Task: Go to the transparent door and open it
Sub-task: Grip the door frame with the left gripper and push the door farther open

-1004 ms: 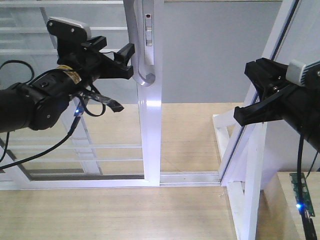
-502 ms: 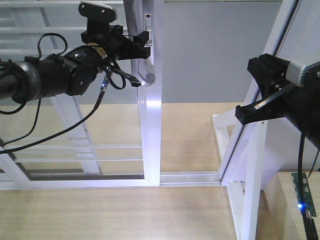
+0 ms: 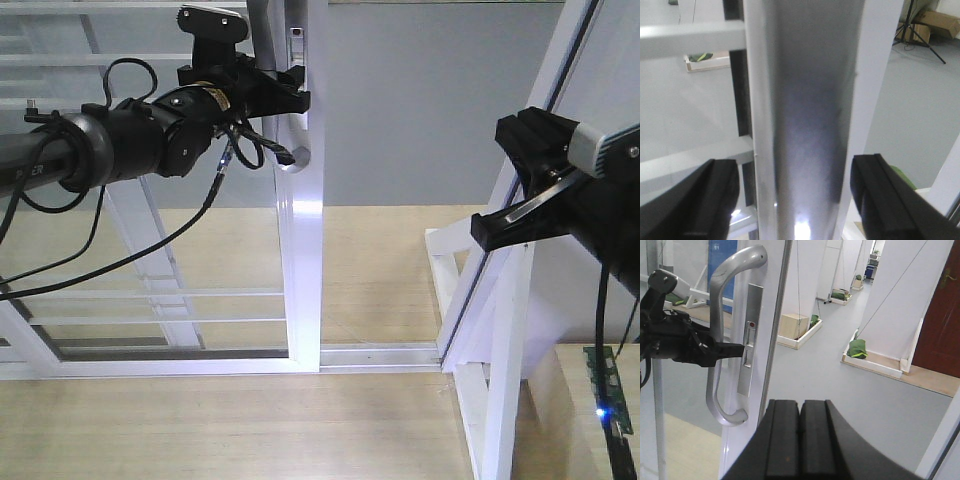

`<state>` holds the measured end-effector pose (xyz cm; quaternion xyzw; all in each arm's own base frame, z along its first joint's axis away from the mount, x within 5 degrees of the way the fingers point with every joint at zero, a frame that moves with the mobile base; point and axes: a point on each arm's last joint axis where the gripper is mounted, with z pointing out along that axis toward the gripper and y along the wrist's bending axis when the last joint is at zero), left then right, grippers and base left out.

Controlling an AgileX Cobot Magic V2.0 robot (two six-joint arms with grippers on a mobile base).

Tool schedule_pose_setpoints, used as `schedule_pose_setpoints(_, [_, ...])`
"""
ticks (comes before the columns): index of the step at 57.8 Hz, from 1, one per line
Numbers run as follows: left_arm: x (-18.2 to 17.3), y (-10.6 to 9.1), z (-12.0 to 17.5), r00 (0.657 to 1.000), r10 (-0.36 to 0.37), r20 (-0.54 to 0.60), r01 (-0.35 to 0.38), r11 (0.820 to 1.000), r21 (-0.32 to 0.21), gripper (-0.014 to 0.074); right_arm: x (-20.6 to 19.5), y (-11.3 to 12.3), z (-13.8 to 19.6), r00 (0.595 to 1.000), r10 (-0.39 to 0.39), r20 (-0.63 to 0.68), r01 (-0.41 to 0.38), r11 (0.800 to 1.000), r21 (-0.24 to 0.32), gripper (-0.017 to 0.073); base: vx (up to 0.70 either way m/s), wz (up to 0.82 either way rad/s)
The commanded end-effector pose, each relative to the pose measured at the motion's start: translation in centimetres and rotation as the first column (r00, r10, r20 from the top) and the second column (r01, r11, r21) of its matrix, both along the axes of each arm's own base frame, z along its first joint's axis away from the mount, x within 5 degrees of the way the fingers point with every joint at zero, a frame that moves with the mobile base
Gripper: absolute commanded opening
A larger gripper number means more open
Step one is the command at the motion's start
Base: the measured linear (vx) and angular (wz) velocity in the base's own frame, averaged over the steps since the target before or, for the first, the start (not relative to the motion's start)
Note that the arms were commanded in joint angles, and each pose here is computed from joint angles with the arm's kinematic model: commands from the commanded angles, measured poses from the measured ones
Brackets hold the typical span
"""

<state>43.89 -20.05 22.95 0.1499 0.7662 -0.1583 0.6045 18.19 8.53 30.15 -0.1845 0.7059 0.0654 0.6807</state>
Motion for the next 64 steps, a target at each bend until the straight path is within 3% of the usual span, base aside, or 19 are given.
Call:
schedule_pose_setpoints(1, [-0.4, -0.1, 4.9, 0.988, 0.003, 0.152, 0.011, 0.996, -0.09, 0.047, 0.0, -0.4, 2.0, 0.992, -0.038, 0.117, 0.035, 0.999, 0.026, -0.0006, 0.0, 0.0])
schedule_pose_setpoints(17, [-0.5, -0.1, 5.1, 0.989, 0.003, 0.149, 0.01, 0.996, -0.088, -0.0003, 0.0, -0.4, 2.0, 0.992, -0.038, 0.117, 0.035, 0.999, 0.026, -0.0006, 0.0, 0.0])
schedule_pose_setpoints(32, [-1.4, 0.6, 7.0, 0.995, 0.009, 0.1, -0.004, 0.999, -0.052, -0.0003, 0.0, -0.4, 2.0, 0.992, -0.038, 0.117, 0.035, 0.999, 0.026, -0.0006, 0.0, 0.0])
schedule_pose_setpoints(52, [-1.9, 3.2, 9.8, 0.992, 0.06, 0.114, -0.053, 0.997, -0.059, -0.0001, 0.0, -0.4, 2.0, 0.992, -0.038, 0.117, 0.035, 0.999, 0.026, -0.0006, 0.0, 0.0])
schedule_pose_setpoints(64, [-1.5, 4.7, 10.1, 0.989, 0.095, 0.117, -0.088, 0.994, -0.06, -0.0001, 0.0, -0.4, 2.0, 0.992, -0.038, 0.117, 0.035, 0.999, 0.026, -0.0006, 0.0, 0.0])
